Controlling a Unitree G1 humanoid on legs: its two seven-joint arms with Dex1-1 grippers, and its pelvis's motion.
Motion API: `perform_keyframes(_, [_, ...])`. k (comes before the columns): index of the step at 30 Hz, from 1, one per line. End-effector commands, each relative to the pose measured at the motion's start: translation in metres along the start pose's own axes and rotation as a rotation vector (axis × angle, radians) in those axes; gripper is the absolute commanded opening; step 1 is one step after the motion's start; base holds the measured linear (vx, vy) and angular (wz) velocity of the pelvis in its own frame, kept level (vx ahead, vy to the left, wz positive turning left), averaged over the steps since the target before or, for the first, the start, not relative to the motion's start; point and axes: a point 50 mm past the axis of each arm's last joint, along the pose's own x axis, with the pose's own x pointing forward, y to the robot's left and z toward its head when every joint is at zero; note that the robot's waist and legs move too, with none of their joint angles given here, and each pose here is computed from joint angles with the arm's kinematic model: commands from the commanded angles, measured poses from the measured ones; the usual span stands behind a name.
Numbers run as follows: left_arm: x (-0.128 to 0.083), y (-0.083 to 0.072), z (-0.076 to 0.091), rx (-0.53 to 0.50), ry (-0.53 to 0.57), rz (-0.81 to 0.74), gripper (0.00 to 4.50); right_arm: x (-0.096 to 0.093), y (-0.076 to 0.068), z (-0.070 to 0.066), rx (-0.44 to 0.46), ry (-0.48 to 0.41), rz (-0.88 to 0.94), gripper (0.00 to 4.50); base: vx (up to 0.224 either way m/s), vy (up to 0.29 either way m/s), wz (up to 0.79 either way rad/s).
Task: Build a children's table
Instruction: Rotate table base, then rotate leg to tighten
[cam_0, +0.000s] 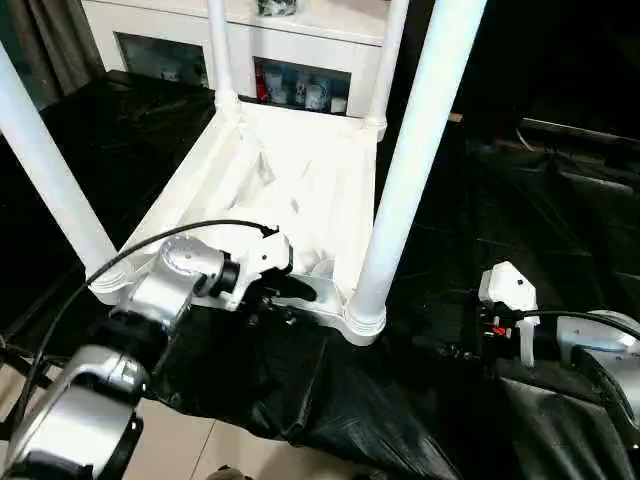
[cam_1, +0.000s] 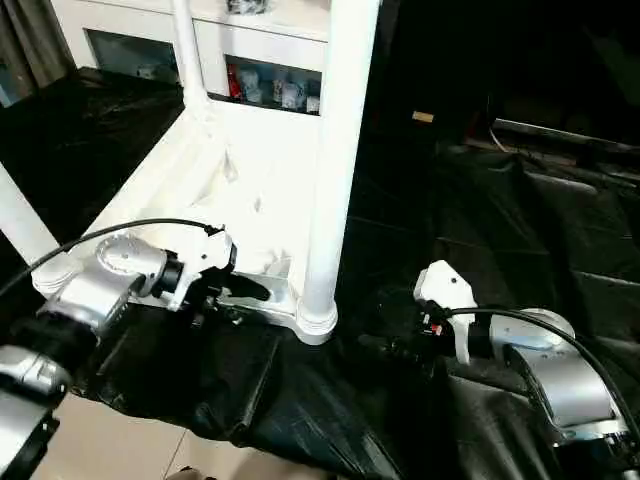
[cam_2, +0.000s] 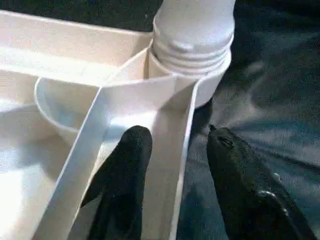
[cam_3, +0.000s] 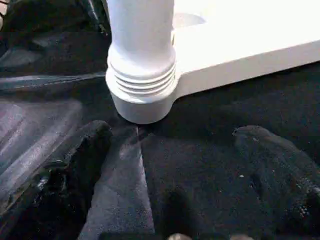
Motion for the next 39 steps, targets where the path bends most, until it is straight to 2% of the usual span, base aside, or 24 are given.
perform_keyframes(1, [-0.002, 0.002, -0.001, 0.007, 0.031, -0.007, 1.77, -0.004, 0.000, 0.004, -0.002, -0.008, -0.010, 4.50, 0.000, 0.000, 0.00])
perform_keyframes(3, [-0.004, 0.003, -0.002, 0.004, 0.042, -0.016, 1.50, -0.005, 0.001, 0.004, -0.001, -0.007, -0.010, 4.50, 0.000, 0.000, 0.00])
perform_keyframes(14, [-0.010, 0.004, -0.010, -0.024, 0.048, -0.023, 0.71, 0.001, 0.006, 0.009, 0.000, -0.016, 0.017, 4.50, 0.000, 0.000, 0.00])
perform_keyframes(20, [-0.009, 0.001, -0.013, -0.044, 0.037, -0.034, 0.26, 0.014, 0.010, 0.015, 0.007, -0.052, 0.049, 4.50, 0.000, 0.000, 0.00])
perform_keyframes(23, [-0.006, -0.001, -0.017, -0.048, 0.039, -0.028, 0.08, 0.032, 0.013, 0.017, -0.011, -0.054, 0.057, 4.50, 0.000, 0.000, 0.00])
perform_keyframes(28, [0.004, -0.005, -0.017, -0.046, 0.021, -0.029, 0.03, 0.052, 0.017, 0.020, 0.009, -0.088, 0.087, 4.50, 0.000, 0.000, 0.00])
perform_keyframes(29, [0.005, -0.005, -0.017, -0.045, 0.020, -0.028, 0.01, 0.053, 0.017, 0.021, 0.010, -0.088, 0.088, 4.31, 0.000, 0.000, 0.00])
perform_keyframes(39, [0.007, -0.005, -0.015, -0.045, 0.005, -0.011, 0.00, 0.068, 0.006, 0.021, 0.016, -0.075, 0.052, 3.67, 0.000, 0.000, 0.00])
